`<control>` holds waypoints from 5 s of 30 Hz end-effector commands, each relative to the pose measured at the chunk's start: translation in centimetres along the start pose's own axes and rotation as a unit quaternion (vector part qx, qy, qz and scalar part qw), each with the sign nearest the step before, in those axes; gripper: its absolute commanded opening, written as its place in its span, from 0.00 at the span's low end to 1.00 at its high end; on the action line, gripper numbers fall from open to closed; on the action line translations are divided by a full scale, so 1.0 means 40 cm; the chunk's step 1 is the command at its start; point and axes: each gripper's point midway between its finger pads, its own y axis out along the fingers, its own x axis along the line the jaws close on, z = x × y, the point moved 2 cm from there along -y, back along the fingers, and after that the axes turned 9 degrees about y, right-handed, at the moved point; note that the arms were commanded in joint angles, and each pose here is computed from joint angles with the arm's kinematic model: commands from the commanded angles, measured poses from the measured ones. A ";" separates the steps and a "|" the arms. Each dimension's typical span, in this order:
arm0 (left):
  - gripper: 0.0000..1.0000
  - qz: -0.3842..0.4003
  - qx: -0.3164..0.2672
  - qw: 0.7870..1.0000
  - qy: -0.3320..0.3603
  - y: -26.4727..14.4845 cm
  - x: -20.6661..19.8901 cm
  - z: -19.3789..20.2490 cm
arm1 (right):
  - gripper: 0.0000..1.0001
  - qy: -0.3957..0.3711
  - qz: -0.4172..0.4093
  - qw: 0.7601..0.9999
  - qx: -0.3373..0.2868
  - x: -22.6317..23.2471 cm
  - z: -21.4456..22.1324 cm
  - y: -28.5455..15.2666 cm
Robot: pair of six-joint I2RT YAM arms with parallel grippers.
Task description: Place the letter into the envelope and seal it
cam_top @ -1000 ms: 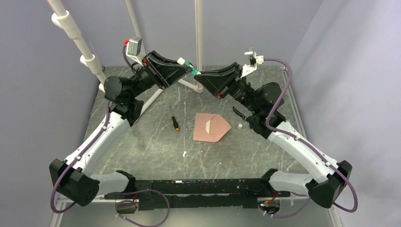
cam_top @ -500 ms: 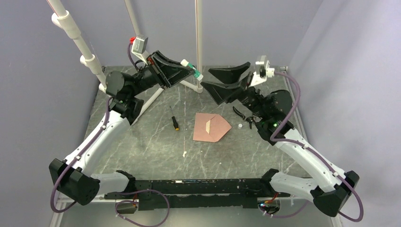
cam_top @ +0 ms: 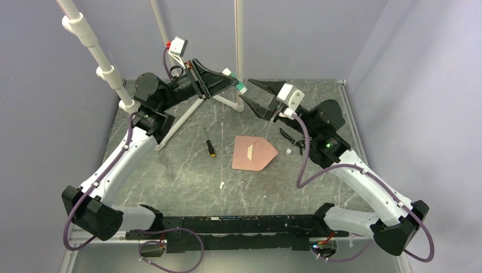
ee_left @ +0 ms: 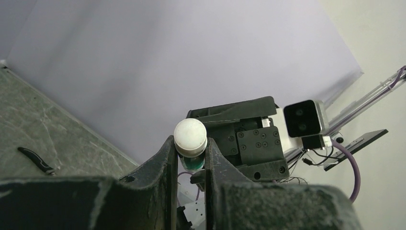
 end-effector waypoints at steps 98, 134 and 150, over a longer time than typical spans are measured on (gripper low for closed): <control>0.02 0.098 -0.028 0.976 0.192 -0.050 -0.154 -0.040 | 0.71 0.217 0.022 0.961 -0.172 0.050 -0.157 -0.041; 0.05 0.073 -0.022 0.997 -0.014 -0.012 -0.125 -0.069 | 0.00 -0.086 0.075 0.985 -0.127 -0.048 -0.116 0.096; 0.80 0.011 -0.022 1.000 -0.007 -0.018 -0.069 -0.074 | 0.00 -0.064 0.031 0.995 -0.067 -0.009 -0.093 0.059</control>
